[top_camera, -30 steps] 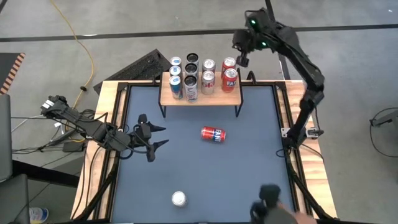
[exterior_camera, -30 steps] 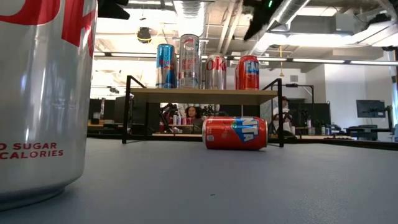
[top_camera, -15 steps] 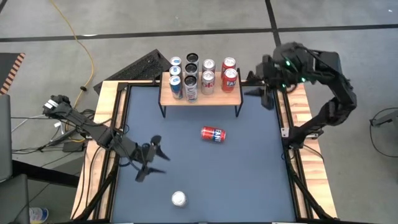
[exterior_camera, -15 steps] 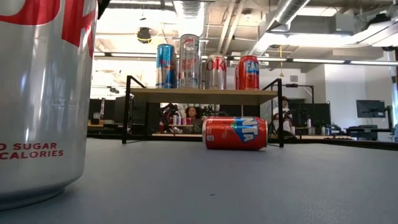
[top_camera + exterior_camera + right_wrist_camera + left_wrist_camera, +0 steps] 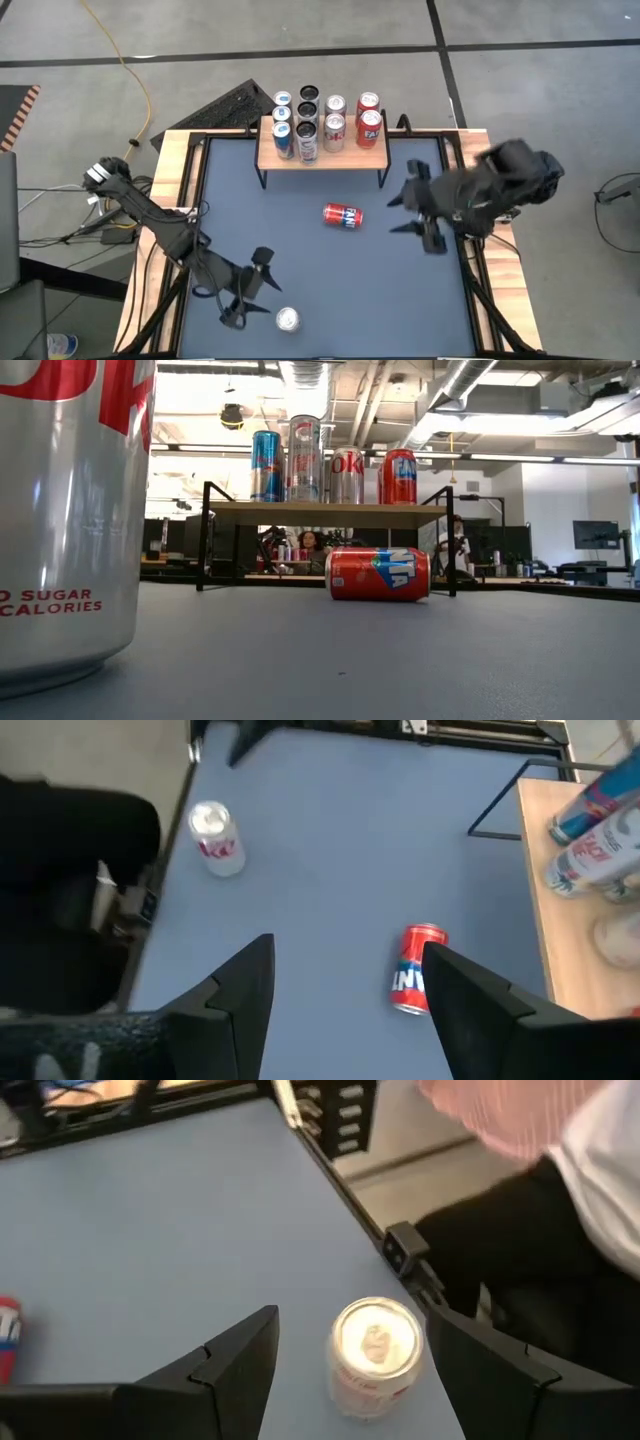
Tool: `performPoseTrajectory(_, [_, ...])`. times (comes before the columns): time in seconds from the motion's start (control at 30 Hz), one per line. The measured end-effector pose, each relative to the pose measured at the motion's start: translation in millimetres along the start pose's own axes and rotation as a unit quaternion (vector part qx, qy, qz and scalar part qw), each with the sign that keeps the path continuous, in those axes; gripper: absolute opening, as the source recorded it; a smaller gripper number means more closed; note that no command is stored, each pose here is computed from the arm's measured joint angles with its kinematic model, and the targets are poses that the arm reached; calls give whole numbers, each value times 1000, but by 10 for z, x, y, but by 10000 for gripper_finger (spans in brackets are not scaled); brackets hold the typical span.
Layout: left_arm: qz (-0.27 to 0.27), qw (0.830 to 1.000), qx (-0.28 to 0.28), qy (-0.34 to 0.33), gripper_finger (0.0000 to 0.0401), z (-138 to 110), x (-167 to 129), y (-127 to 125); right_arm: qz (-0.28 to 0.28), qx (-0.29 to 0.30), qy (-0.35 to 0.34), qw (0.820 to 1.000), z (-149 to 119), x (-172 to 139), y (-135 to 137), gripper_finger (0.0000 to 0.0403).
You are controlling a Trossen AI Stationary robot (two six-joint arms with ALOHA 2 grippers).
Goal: Place canned beverage on shelf
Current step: Put the silver soda can on the shelf aligned with the other silver soda can
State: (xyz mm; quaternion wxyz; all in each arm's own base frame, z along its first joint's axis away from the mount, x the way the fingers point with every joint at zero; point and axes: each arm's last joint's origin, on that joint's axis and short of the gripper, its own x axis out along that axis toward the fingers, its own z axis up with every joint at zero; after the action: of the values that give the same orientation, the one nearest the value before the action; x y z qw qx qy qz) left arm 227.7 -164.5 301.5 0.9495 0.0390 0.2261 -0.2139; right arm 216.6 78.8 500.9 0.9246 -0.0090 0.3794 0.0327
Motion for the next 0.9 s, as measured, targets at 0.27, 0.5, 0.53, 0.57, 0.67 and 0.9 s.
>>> performPoseTrajectory(0.27, [-49, 996, 3, 80, 243, 151, 441, -214, -35, -51, 62, 996, -28, 399, 443, 234])
performPoseTrajectory(0.5, [-60, 991, -25, 113, 236, 66, 375, -347, -63, -33, 88, 994, -63, 786, 834, 234])
performPoseTrajectory(0.53, [-51, 992, -24, 110, 236, 69, 342, -383, -74, -43, 85, 993, -63, 887, 920, 234])
performPoseTrajectory(0.57, [-41, 993, -24, 109, 235, 67, 299, -421, -82, -60, 84, 991, -67, 1003, 1016, 234])
performPoseTrajectory(0.67, [-10, 992, -30, 124, 235, 9, 192, -550, -89, -101, 85, 987, -55, 1442, 1243, 234])
performPoseTrajectory(0.9, [26, 996, -21, 86, 235, -49, 52, -907, -78, -127, 71, 986, -16, 2186, 1440, 234])
